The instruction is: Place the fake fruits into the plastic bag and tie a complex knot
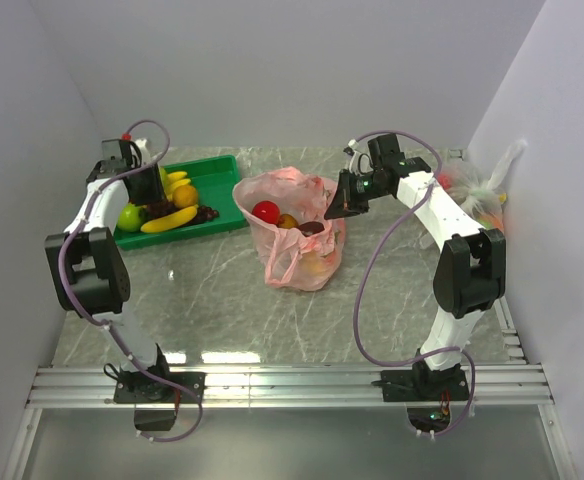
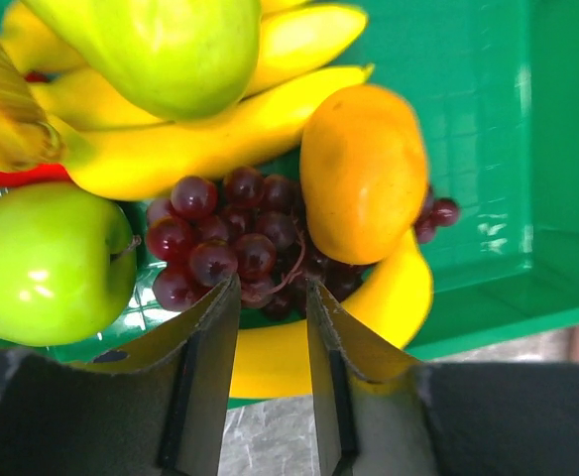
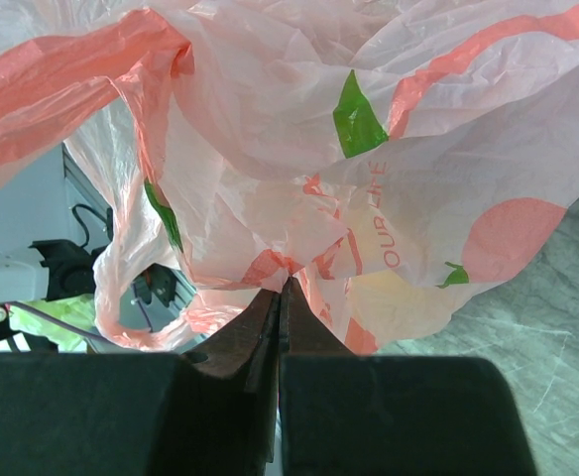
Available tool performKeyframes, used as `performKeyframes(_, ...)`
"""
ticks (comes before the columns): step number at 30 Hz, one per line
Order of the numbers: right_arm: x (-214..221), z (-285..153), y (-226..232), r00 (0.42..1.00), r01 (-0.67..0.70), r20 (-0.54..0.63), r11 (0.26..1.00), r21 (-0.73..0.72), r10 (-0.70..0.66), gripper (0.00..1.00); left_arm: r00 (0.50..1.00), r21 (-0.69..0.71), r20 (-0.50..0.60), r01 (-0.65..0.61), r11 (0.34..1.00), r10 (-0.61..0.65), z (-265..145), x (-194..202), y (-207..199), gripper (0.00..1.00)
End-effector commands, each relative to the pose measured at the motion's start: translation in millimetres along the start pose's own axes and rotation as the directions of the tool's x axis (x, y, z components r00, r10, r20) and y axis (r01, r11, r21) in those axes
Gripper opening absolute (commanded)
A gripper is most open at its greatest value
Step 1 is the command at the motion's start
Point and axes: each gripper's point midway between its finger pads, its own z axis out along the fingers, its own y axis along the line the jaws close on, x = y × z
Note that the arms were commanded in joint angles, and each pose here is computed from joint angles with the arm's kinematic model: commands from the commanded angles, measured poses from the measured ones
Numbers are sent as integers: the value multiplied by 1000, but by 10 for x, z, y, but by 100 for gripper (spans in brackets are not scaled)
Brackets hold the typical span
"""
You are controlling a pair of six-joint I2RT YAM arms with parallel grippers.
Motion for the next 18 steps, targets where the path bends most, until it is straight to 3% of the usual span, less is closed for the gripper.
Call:
performKeyframes(1, -91, -61, 66, 999, 28, 25, 1000, -3, -28, 0, 998, -74, -49, -28, 997, 25, 73, 131, 119, 38)
performKeyframes(13, -77, -52, 51, 999, 25, 22, 1000, -1, -25, 0, 997, -117, -53, -63, 991, 58, 153, 129, 132, 33)
performKeyframes(18, -82, -52, 46, 999, 22, 24, 1000, -1, -22, 0, 996, -116, -63, -64, 991, 57, 184, 155, 132, 22)
